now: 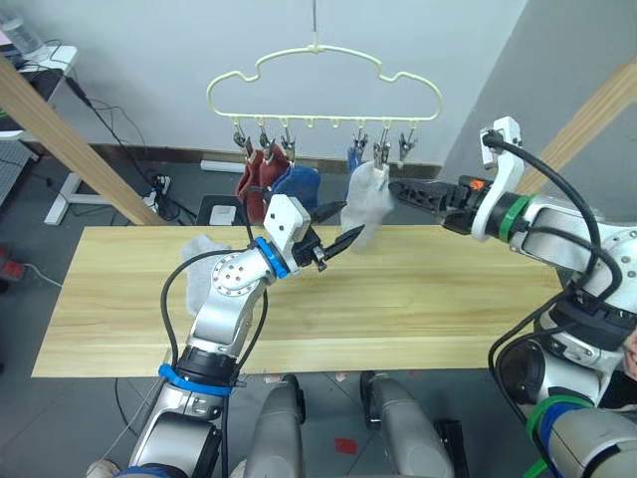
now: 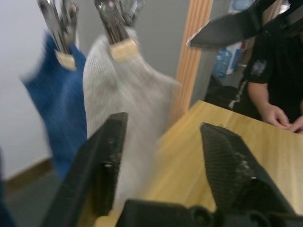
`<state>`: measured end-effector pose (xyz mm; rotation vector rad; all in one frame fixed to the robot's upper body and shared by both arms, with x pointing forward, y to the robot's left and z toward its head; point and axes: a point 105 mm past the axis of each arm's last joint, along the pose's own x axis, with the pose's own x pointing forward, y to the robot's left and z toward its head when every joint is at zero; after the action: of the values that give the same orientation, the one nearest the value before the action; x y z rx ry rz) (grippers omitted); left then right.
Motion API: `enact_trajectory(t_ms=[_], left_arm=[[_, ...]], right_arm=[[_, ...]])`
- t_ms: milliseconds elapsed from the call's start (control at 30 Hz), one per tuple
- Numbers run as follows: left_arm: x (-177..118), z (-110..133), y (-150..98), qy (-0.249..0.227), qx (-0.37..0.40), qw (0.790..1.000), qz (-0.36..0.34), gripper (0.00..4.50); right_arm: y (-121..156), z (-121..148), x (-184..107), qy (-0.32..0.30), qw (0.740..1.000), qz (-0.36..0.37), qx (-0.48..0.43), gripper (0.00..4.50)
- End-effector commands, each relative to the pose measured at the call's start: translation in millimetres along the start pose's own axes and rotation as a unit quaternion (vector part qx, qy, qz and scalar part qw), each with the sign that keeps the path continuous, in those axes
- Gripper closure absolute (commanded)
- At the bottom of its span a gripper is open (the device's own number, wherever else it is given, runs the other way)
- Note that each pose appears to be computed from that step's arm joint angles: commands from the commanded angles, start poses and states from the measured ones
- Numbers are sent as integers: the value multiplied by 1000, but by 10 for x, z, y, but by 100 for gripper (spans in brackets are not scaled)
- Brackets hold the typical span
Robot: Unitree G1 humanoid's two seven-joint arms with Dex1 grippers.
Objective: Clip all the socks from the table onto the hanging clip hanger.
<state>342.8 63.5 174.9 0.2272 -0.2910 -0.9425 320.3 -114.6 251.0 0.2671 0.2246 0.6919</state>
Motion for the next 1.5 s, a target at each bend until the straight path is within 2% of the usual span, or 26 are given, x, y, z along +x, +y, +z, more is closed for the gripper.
enact_trajectory(t_ms=[33,100,167,267,367,533,700,767,867,1000,1167,1500], left_arm=[[-65,102,33,-9,-22,1000,-1,84],[-82,102,40,-5,-26,1000,-2,35],[-268,129,127,9,-50,999,3,2],[-557,314,155,-2,-119,993,-13,2],[-728,450,160,-10,-140,990,-16,2],[-1029,523,137,10,-158,987,-1,2],[-1169,513,146,25,-148,988,38,2],[-1175,512,137,26,-141,989,49,2],[-1082,592,70,6,-138,989,48,0],[-976,707,-102,-11,-141,990,10,0],[-908,841,-144,-31,-145,989,-8,0],[-918,798,-145,-22,-141,990,-13,0]], right_arm=[[19,27,-61,-30,998,-29,-41,0],[9,9,-62,-33,998,-37,-48,0],[-43,-111,-59,-34,989,-86,-112,0],[-105,-168,-55,-65,975,-133,-164,0],[-191,-144,-65,-93,963,-164,-195,0],[-222,-66,-18,-134,952,-175,-215,0],[-238,33,61,-175,943,-188,-211,0],[-238,56,101,-187,941,-193,-205,0],[-192,79,186,-197,938,-193,-210,55],[-169,110,252,-207,931,-205,-220,201],[-187,141,312,-217,922,-226,-227,201],[-184,277,386,-253,901,-260,-237,201]])
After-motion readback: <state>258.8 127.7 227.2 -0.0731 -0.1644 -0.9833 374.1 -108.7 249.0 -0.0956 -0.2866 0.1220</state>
